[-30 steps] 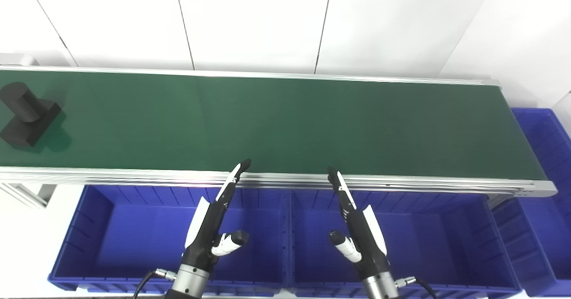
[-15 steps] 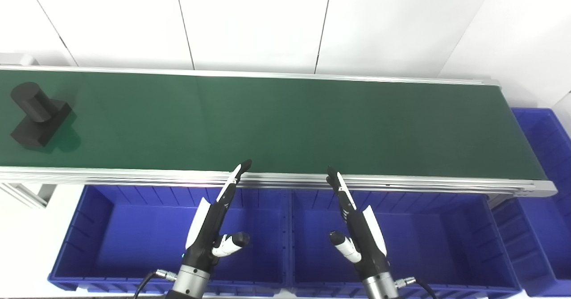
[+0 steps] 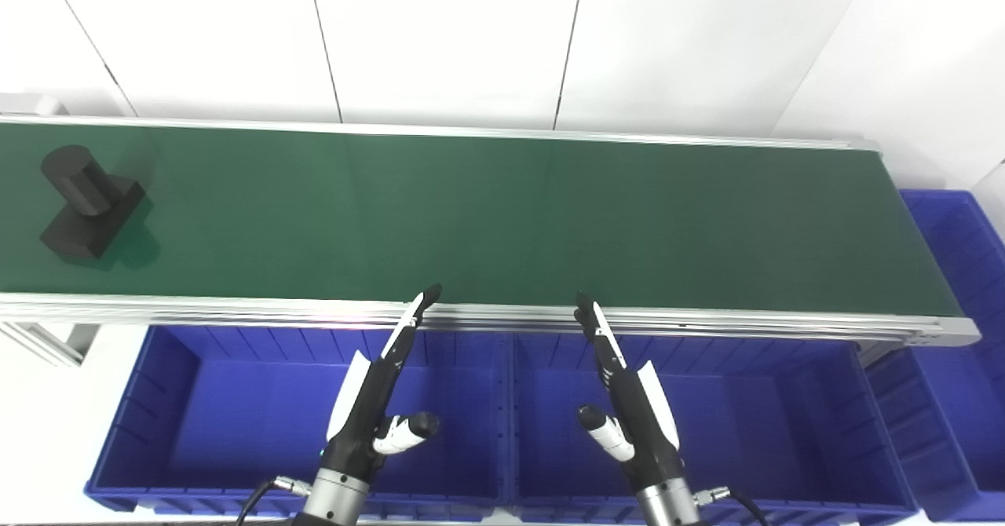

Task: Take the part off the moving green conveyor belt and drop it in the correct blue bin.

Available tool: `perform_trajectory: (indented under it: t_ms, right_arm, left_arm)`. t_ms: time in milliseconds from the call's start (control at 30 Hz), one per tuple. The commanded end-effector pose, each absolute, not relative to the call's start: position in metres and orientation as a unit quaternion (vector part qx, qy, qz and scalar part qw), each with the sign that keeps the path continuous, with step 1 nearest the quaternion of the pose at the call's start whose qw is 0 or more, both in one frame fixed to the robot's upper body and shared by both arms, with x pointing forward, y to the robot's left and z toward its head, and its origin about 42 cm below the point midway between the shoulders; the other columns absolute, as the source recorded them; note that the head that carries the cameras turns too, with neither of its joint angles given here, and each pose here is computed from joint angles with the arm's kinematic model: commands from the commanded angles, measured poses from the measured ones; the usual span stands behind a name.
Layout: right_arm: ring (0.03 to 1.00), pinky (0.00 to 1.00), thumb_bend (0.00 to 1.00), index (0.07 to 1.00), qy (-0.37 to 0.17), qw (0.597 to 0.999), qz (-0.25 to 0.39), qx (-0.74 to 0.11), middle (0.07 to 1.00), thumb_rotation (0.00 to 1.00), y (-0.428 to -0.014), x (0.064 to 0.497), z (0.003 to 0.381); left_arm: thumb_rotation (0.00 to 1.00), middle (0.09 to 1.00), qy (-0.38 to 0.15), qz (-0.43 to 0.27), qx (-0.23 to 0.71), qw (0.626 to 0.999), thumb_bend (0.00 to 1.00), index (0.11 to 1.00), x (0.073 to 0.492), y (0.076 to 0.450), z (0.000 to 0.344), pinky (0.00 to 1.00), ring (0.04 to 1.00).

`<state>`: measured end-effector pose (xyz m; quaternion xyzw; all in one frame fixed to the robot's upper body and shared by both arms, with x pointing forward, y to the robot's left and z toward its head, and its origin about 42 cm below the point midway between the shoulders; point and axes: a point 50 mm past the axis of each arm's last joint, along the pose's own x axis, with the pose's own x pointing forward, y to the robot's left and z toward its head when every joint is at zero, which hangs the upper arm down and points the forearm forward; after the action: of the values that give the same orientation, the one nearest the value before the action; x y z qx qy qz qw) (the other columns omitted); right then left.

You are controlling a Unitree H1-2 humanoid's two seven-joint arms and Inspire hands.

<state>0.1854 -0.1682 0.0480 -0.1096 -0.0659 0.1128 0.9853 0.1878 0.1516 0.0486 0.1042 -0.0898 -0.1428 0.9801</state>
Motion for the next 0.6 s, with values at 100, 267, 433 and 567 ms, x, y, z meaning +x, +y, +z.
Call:
perform_trajectory:
  t_ms: [100,267,433,567]
  right_arm:
    - [0.988,0.99,0.90,1.000,-0.109,0.983,0.110,-0.102,0.999,1.00,-0.165,0.193,0.060]
    - [0.992,0.99,0.90,0.998,-0.111,0.984,0.104,-0.097,0.999,1.00,-0.167,0.197,0.061]
    - [0.997,0.99,0.90,1.000,-0.103,0.984,0.106,-0.097,1.000,1.00,-0.173,0.196,0.056]
    - [0.995,0.98,0.89,1.000,-0.097,0.984,0.109,-0.100,1.000,1.00,-0.180,0.195,0.052]
  left_arm:
    - [1.00,0.977,-0.119,-0.143,0.098,0.978,1.00,0.961,0.190,0.150,0.057,1.00,1.000]
    - [1.00,0.973,-0.116,-0.143,0.098,0.978,1.00,0.960,0.189,0.151,0.055,1.00,1.000]
    - [1.00,0.973,-0.111,-0.148,0.099,0.978,0.98,0.963,0.189,0.145,0.051,1.00,1.000]
    - [1.00,0.975,-0.107,-0.145,0.098,0.979,0.97,0.956,0.187,0.138,0.047,1.00,1.000]
